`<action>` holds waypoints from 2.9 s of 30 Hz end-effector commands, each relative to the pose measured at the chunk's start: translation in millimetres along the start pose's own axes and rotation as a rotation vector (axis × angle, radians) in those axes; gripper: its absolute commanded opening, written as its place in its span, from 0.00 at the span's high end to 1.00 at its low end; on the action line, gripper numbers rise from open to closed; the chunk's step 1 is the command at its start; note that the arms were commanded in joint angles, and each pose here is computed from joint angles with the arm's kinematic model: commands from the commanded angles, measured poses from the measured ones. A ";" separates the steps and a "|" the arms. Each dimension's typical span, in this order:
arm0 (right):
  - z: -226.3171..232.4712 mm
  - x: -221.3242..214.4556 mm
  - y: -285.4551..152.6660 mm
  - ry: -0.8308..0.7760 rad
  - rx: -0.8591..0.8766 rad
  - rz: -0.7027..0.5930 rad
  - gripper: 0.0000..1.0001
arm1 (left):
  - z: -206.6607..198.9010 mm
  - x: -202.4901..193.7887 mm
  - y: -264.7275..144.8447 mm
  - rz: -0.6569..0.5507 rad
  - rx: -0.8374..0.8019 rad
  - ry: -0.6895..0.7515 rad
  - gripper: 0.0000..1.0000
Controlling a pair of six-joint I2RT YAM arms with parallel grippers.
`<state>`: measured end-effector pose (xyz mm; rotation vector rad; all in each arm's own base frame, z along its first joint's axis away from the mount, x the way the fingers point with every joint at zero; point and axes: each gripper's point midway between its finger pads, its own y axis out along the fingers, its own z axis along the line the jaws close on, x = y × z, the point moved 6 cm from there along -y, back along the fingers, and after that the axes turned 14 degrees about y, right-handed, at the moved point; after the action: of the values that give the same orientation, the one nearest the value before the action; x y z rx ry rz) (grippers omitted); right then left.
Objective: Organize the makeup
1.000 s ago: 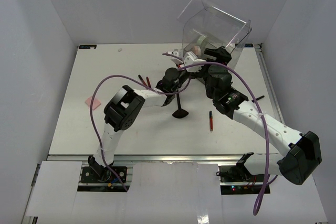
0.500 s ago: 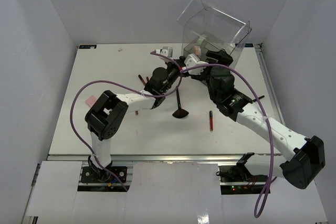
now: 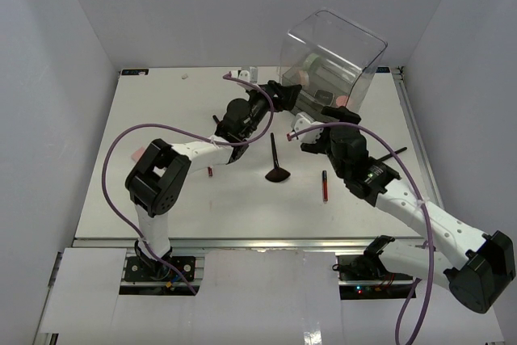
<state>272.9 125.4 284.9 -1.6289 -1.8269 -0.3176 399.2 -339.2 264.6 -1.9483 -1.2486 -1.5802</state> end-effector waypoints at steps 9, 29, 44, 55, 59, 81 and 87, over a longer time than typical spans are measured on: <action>69.3 -56.4 -33.7 0.144 0.397 -0.014 0.10 | 12.2 -5.7 -26.5 0.053 0.020 0.010 0.02; 12.6 -64.8 -22.5 1.019 0.970 -0.204 0.04 | 39.2 -102.8 -34.5 0.520 -0.202 -0.018 0.07; 13.3 -85.9 -24.0 1.043 0.939 -0.227 0.25 | 44.5 -112.4 42.5 0.407 -0.119 -0.459 0.28; 9.6 -88.4 -26.2 1.047 0.917 -0.231 0.25 | 47.1 -115.7 59.8 0.403 -0.116 -0.540 0.37; 9.0 -89.7 -26.6 1.055 0.912 -0.228 0.25 | 50.5 -122.1 62.0 0.420 -0.112 -0.564 0.46; 6.9 -97.5 -27.2 1.084 0.881 -0.212 0.25 | 56.6 -116.5 21.5 0.438 -0.126 -0.619 0.90; 6.5 -99.0 -27.2 1.087 0.870 -0.211 0.25 | 56.7 -111.6 -15.1 0.468 -0.125 -0.566 0.91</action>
<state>246.7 45.9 219.7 -0.4655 -0.9686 -0.3216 439.8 -355.2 129.2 -2.6895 -0.8217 -0.8260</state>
